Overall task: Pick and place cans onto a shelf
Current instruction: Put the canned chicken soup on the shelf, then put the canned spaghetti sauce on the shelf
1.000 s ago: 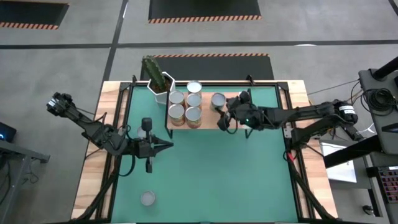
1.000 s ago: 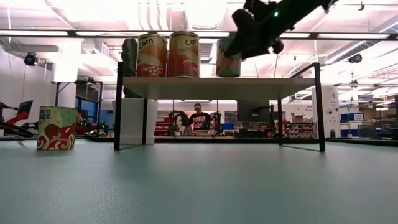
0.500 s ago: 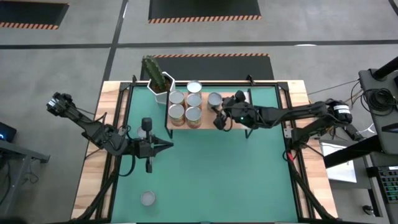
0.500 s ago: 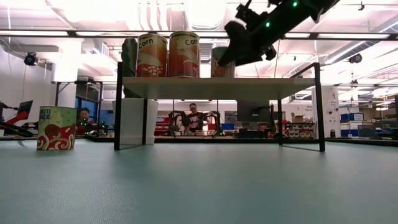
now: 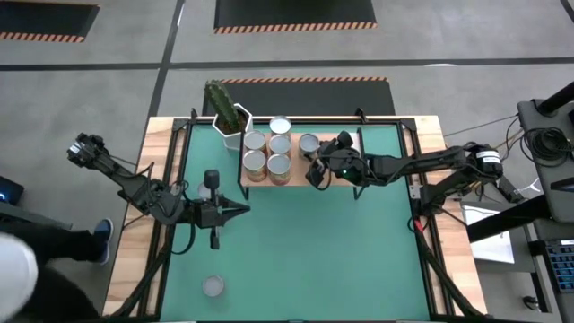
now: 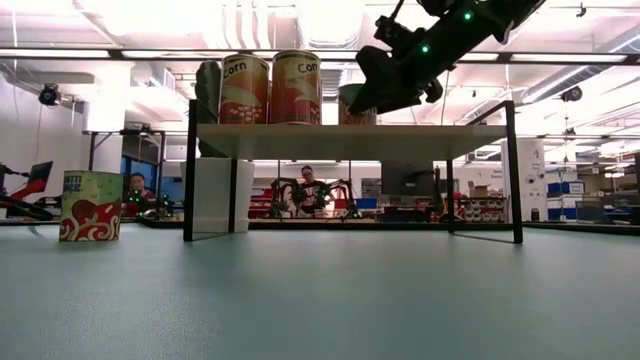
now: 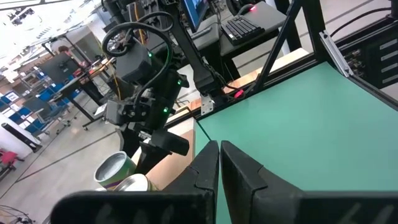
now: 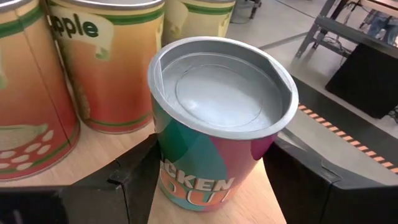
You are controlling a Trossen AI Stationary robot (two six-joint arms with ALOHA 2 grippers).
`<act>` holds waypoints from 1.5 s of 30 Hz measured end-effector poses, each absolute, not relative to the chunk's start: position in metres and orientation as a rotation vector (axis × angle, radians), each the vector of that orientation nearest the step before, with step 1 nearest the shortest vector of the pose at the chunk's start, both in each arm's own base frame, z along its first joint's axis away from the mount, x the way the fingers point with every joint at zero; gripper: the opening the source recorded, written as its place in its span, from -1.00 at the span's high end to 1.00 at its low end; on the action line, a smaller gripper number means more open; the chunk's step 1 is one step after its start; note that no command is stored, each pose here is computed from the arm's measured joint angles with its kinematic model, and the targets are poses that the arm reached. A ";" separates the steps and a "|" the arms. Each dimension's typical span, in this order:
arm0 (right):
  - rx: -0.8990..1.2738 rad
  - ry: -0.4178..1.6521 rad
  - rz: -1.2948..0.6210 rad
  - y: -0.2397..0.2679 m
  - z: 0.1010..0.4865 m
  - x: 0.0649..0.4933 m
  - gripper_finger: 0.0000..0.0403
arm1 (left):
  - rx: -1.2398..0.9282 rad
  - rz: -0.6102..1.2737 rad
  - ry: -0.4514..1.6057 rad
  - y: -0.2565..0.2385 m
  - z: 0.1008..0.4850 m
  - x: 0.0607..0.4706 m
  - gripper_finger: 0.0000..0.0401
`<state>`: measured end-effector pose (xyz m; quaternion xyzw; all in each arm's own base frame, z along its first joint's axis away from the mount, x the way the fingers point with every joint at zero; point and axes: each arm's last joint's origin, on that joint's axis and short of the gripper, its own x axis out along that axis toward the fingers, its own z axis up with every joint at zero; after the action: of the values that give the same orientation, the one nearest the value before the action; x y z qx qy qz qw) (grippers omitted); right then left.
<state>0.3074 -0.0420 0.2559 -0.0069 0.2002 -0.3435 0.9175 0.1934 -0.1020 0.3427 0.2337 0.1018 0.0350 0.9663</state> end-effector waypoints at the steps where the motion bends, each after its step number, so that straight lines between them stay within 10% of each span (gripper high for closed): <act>1: -0.015 0.413 -0.706 -0.042 0.256 0.307 -0.24 | 0.473 0.071 0.206 -0.102 0.343 0.193 1.00; 14: -0.007 0.418 -0.697 -0.041 0.258 0.305 -0.70 | 0.468 0.071 0.206 -0.102 0.343 0.193 1.00; 26: -0.045 0.354 -0.583 -0.009 0.305 0.282 -0.69 | 0.354 0.182 0.201 -0.099 0.345 0.193 1.00; 37: -0.188 0.234 -0.419 0.046 0.327 0.251 -0.62 | -0.046 0.504 0.292 -0.076 0.326 0.183 1.00; 45: -0.265 0.190 -0.385 0.052 0.337 0.246 -0.62 | -0.517 0.693 0.765 -0.040 0.286 0.154 1.00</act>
<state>0.2460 0.0516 0.3366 -0.1310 0.0940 -0.1905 0.9683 0.1544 -0.0396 0.2862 -0.2443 0.3618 0.3274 0.8380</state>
